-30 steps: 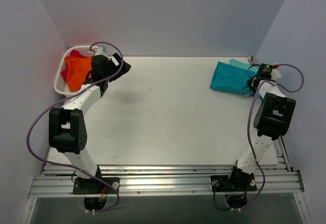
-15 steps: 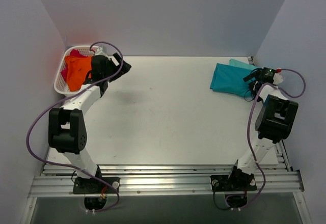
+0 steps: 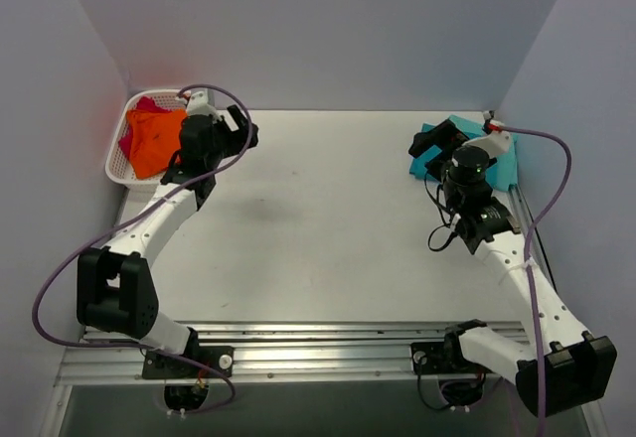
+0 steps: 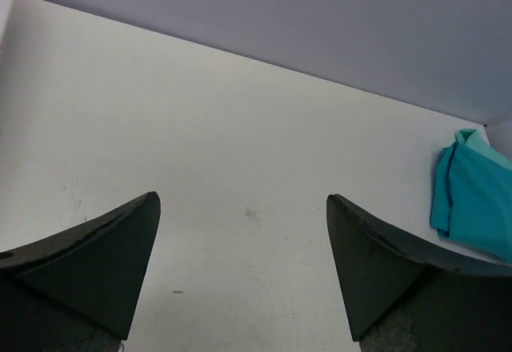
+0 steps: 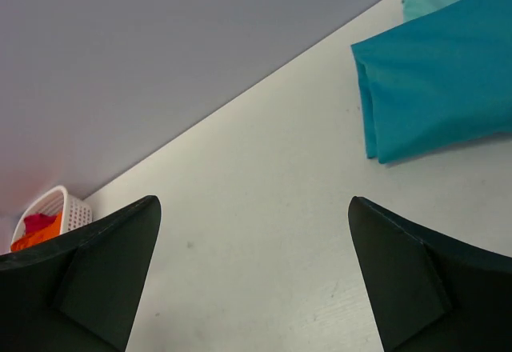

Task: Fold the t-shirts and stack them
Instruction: Put the neatly folded tshirt into the corner of the board with the right arm

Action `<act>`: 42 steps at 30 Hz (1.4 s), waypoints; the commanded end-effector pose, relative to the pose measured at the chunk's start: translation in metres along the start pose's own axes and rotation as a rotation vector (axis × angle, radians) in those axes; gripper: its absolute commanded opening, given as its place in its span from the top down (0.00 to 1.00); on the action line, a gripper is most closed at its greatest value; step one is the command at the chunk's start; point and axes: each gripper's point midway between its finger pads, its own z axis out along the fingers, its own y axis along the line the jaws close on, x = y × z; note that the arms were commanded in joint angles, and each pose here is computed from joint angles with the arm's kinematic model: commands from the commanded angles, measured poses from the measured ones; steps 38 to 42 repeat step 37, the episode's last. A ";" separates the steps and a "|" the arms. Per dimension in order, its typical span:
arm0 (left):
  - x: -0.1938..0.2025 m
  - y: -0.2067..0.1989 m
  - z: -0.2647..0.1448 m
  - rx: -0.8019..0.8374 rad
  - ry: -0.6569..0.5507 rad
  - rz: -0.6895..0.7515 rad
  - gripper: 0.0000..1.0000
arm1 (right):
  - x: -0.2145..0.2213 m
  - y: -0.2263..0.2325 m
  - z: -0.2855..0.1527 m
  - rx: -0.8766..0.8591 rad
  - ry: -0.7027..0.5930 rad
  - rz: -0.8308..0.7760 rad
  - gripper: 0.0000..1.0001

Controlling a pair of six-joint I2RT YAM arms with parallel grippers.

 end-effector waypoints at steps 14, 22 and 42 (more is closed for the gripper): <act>0.020 0.124 -0.072 -0.424 -0.185 0.439 0.06 | 0.133 0.036 -0.095 -0.343 0.288 -0.264 0.00; 0.079 0.157 -0.047 -0.308 -0.150 0.585 0.06 | 0.139 0.044 -0.110 -0.448 0.309 -0.276 0.00; 0.085 0.175 -0.063 -0.262 -0.226 0.525 0.06 | 0.137 0.061 -0.140 -0.537 0.300 -0.214 0.00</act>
